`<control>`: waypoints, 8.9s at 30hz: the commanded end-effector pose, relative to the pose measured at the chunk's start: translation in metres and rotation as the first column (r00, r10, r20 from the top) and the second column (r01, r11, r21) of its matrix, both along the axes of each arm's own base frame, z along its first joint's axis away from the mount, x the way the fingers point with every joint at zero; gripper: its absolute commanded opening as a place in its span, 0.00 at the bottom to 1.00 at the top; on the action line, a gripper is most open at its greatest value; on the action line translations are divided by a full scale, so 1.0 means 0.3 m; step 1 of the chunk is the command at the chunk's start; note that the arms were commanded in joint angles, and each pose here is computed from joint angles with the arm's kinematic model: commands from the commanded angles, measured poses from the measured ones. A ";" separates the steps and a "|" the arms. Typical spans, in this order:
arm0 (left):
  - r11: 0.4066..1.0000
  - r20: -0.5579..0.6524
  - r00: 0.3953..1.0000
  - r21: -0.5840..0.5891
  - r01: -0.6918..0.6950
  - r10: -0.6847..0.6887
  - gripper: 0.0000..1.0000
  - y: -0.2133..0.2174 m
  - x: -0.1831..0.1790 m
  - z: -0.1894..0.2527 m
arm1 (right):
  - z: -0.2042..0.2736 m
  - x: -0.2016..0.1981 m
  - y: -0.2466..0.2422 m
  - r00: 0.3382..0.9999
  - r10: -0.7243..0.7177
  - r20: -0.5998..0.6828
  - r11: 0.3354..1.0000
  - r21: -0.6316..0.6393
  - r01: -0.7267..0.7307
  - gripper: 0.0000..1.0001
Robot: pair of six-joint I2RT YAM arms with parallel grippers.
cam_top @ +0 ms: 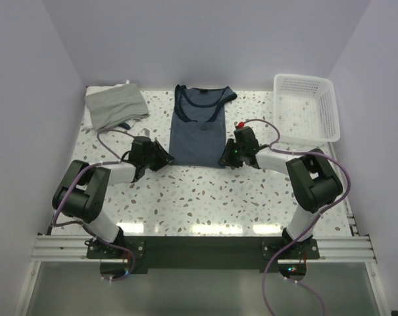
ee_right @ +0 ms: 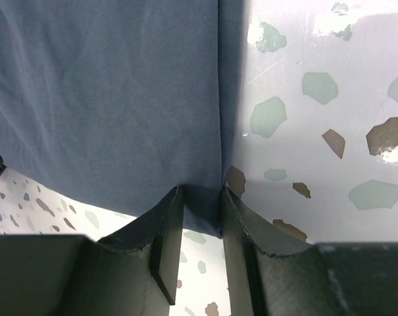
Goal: Fold and stack the tank tops
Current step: Fold the tank top
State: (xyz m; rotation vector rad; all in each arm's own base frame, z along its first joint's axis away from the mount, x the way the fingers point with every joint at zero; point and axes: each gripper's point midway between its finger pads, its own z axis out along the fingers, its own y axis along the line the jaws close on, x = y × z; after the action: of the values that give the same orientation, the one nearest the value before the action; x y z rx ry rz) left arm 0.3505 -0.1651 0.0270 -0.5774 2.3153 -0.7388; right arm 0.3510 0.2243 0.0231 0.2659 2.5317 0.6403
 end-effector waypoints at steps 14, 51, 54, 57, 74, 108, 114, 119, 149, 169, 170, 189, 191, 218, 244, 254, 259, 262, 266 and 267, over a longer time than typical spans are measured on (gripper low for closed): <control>0.996 -0.095 0.995 0.084 0.016 -0.008 0.00 0.021 -0.213 -0.077 | 0.036 -0.114 -0.061 0.995 0.099 0.003 0.980 -0.174 -0.097 0.00; 0.932 0.219 0.911 0.181 0.315 -0.351 0.46 -0.239 -0.002 0.458 | 0.147 0.301 -0.231 0.978 -0.149 0.149 0.978 -0.122 0.168 0.35; 0.916 0.225 0.894 0.203 0.347 -0.388 0.45 -0.295 0.092 0.441 | 0.130 0.369 -0.244 0.970 -0.171 0.172 0.969 -0.149 0.198 0.35; 0.900 0.221 0.882 0.233 0.367 -0.417 0.44 -0.339 0.182 0.409 | 0.107 0.407 -0.257 0.967 -0.179 0.180 0.962 -0.172 0.210 0.36; 0.818 0.176 0.810 0.277 0.504 -0.559 0.43 -0.541 0.479 0.135 | 0.163 0.584 -0.254 0.929 -0.206 0.307 0.956 -0.141 0.259 0.34; 0.814 0.167 0.806 0.261 0.519 -0.568 0.43 -0.572 0.507 0.083 | 0.101 0.602 -0.315 0.947 -0.215 0.238 0.937 -0.225 0.269 0.42; 0.813 0.164 0.807 0.262 0.519 -0.568 0.43 -0.570 0.506 0.083 | 0.095 0.598 -0.312 0.947 -0.224 0.229 0.939 -0.210 0.273 0.40; 0.812 0.164 0.805 0.260 0.522 -0.570 0.43 -0.573 0.505 0.080 | 0.126 0.599 -0.308 0.943 -0.232 0.239 0.940 -0.194 0.280 0.16; 0.826 0.214 0.807 0.283 0.488 -0.551 0.44 -0.577 0.522 0.159 | 0.281 0.682 -0.136 0.953 -0.204 0.225 0.970 -0.082 0.227 0.01; 0.852 0.260 0.830 0.336 0.402 -0.494 0.47 -0.519 0.534 0.290 | 0.247 0.734 -0.028 0.957 -0.104 0.272 0.989 -0.074 0.129 0.25; 0.855 0.263 0.833 0.337 0.394 -0.487 0.47 -0.511 0.533 0.298 | 0.244 0.735 -0.025 0.956 -0.100 0.274 0.989 -0.076 0.126 0.27; 0.936 0.264 0.951 0.346 0.064 -0.163 0.48 -0.151 0.593 0.410 | 0.193 0.721 0.077 0.962 0.014 0.274 1.000 0.014 -0.019 0.48; 0.941 0.249 0.960 0.336 0.041 -0.130 0.48 -0.104 0.611 0.394 | 0.144 0.719 0.087 0.970 0.041 0.238 0.999 0.003 -0.043 0.48; 0.954 -0.040 0.997 0.296 -0.051 0.066 0.67 0.174 -0.147 0.175 | 0.434 0.356 -0.104 0.979 0.056 0.197 0.995 -0.094 -0.038 0.61; 0.990 -0.341 0.940 0.142 0.018 0.032 0.58 0.127 -0.603 -0.076 | 0.021 -0.708 -0.009 0.963 0.204 -0.176 0.979 0.069 -0.194 0.52; 0.993 -0.334 0.943 0.110 0.050 -0.011 0.38 0.095 -0.598 -0.100 | -0.049 -0.748 -0.006 0.966 0.151 -0.208 0.988 0.044 -0.145 0.52; 0.992 -0.330 0.944 0.106 0.063 -0.025 0.26 0.094 -0.606 -0.114 | -0.066 -0.724 0.007 0.975 0.099 -0.197 0.994 0.059 -0.089 0.51; 0.992 -0.330 0.943 0.097 0.076 -0.040 0.22 0.086 -0.611 -0.120 | -0.090 -0.725 0.013 0.974 0.092 -0.209 0.995 0.046 -0.084 0.49; 0.992 -0.327 0.943 0.085 0.091 -0.059 0.15 0.077 -0.616 -0.120 | -0.120 -0.733 0.014 0.972 0.087 -0.218 0.996 0.018 -0.086 0.40; 0.992 -0.324 0.944 0.085 0.094 -0.062 0.14 0.076 -0.616 -0.119 | -0.126 -0.729 0.007 0.974 0.078 -0.213 0.997 0.004 -0.079 0.37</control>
State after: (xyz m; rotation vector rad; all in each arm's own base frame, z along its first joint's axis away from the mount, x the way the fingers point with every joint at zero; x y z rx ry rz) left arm 0.1916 -0.1517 0.0145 -0.6205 2.5668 -0.6683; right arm 0.1396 0.2559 0.0195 0.1986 2.6962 0.8950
